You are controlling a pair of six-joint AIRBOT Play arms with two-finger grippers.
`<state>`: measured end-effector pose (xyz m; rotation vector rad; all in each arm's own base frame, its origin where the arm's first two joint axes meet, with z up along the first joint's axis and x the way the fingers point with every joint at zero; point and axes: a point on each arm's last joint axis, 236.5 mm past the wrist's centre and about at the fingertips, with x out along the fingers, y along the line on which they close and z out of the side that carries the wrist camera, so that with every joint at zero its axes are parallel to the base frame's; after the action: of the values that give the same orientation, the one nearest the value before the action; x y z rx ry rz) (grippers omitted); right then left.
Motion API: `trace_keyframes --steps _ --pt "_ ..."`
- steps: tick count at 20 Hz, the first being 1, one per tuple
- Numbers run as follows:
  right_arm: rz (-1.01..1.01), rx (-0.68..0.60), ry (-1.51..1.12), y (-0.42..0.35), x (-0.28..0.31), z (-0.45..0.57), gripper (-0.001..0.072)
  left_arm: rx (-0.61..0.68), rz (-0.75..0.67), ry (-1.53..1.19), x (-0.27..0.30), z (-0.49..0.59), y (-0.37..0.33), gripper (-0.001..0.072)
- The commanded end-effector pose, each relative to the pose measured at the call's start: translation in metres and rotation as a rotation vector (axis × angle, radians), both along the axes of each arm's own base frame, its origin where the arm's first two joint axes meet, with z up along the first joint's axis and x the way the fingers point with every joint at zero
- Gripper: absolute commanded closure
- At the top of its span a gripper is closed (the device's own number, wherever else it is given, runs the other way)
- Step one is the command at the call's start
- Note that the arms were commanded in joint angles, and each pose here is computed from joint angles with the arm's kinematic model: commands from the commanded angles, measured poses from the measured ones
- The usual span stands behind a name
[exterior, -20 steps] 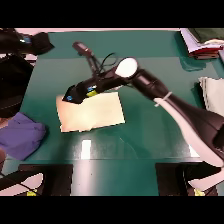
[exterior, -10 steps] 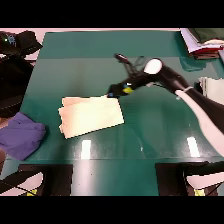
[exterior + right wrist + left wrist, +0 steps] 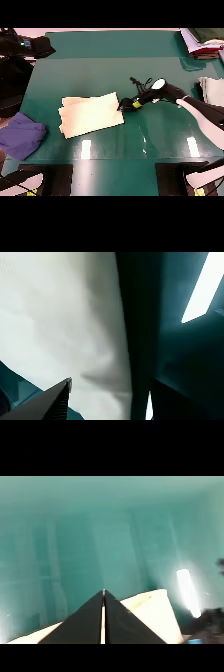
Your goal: Fold the shirts.
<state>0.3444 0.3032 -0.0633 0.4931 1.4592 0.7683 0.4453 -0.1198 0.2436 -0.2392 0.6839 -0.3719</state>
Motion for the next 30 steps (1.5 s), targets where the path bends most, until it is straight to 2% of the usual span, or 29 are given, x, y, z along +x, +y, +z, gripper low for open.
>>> trace_keyframes --steps 1,3,4,5,9,12,15,20,23,26,30 --pt "0.023 0.107 0.037 0.058 -0.002 -0.005 0.0165 -0.006 -0.039 -0.003 0.001 -0.003 -0.017 0.0681" --pt "0.052 0.11 -0.014 0.082 0.006 -0.005 0.0427 -0.036 -0.039 0.005 -0.001 -0.001 -0.021 0.0681" --pt "0.052 0.108 -0.055 0.089 0.015 -0.001 0.0635 -0.062 -0.047 0.009 -0.002 0.001 -0.026 0.0681" --pt "0.048 0.101 -0.1 0.09 0.026 0.004 0.0692 -0.083 -0.055 0.01 -0.003 0.003 -0.03 0.0682" --pt "-0.024 0.051 -0.292 0.035 0.093 0.061 0.0693 -0.093 -0.081 0.009 -0.007 0.005 -0.041 0.0682" --pt "-0.172 -0.053 -0.417 -0.071 0.143 0.111 0.0693 -0.092 -0.139 -0.035 -0.012 0.012 -0.069 0.0682" --pt "-0.357 -0.151 -0.484 -0.2 0.163 0.152 0.0693 -0.111 -0.191 -0.079 -0.019 0.022 -0.1 0.0681" --pt "-0.766 -0.279 -0.532 -0.417 0.143 0.199 0.0693 -0.14 -0.229 -0.136 -0.024 0.036 -0.128 0.0681" --pt "-0.968 -0.33 -0.51 -0.514 0.11 0.2 0.0693 -0.151 -0.226 -0.141 -0.024 0.038 -0.13 0.0682" --pt "-1.099 -0.359 -0.489 -0.57 0.088 0.193 0.0693 -0.152 -0.225 -0.14 -0.024 0.038 -0.13 0.0681" --pt "-1.167 -0.391 -0.573 -0.598 0.086 0.22 0.0693 -0.153 -0.223 -0.144 -0.023 0.039 -0.13 0.0681"
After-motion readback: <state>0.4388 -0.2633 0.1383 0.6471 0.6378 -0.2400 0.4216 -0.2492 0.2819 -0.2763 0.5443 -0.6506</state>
